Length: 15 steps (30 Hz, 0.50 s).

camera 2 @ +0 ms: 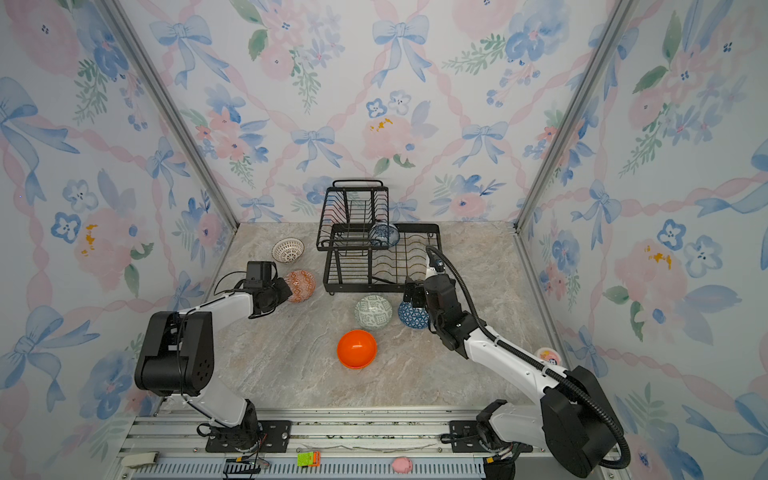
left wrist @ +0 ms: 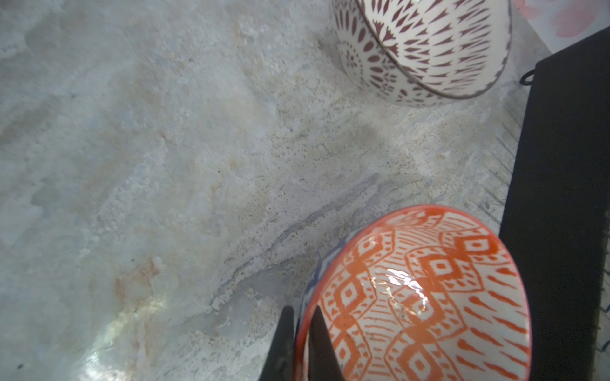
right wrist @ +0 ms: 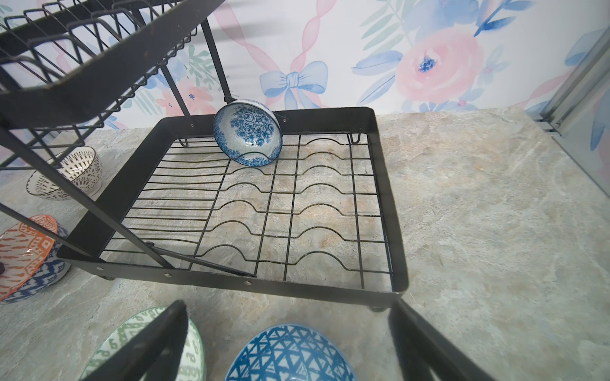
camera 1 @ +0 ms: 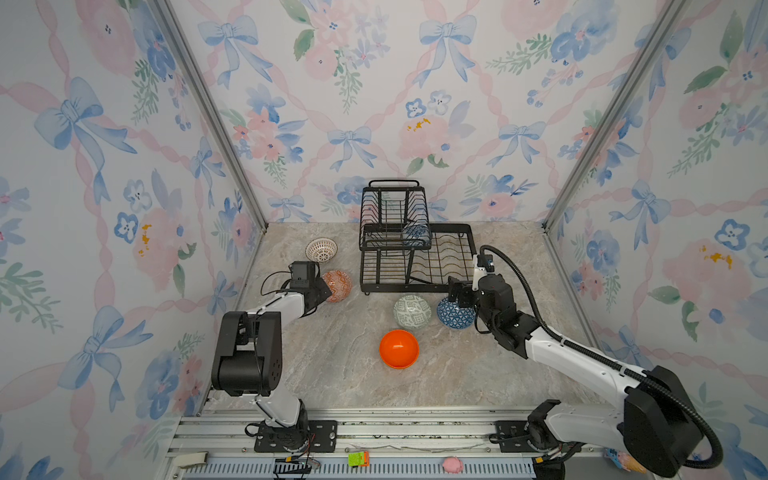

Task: Load the bowls into the dish rack
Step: 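Grasp the orange patterned bowl rim with the left gripper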

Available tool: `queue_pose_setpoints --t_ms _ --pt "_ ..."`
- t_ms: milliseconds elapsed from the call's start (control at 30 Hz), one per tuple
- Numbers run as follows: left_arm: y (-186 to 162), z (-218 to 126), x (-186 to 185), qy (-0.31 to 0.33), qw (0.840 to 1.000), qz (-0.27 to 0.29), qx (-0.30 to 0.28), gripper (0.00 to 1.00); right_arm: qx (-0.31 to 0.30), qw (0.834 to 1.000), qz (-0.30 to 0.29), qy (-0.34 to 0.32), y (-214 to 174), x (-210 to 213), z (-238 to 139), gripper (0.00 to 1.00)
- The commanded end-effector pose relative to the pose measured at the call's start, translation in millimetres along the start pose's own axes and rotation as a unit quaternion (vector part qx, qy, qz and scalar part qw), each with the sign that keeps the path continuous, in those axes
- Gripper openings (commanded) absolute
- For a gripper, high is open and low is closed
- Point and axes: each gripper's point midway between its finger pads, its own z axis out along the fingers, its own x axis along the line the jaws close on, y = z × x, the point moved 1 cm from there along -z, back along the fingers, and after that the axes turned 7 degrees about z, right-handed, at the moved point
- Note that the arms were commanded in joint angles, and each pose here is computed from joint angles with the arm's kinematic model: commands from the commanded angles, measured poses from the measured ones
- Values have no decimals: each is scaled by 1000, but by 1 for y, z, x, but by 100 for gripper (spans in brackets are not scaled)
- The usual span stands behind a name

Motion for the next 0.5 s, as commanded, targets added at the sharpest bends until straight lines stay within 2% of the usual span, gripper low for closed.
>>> queue_pose_setpoints --t_ms 0,67,467 --pt "-2 -4 2 3 1000 1 1 3 -4 1000 13 -18 -1 -11 1 97" --pt "-1 -7 2 3 1000 -1 -4 0 -2 1000 18 -21 -1 -14 1 97" --pt "18 -33 -9 -24 999 -9 -46 0 -6 998 40 -41 2 -29 2 97"
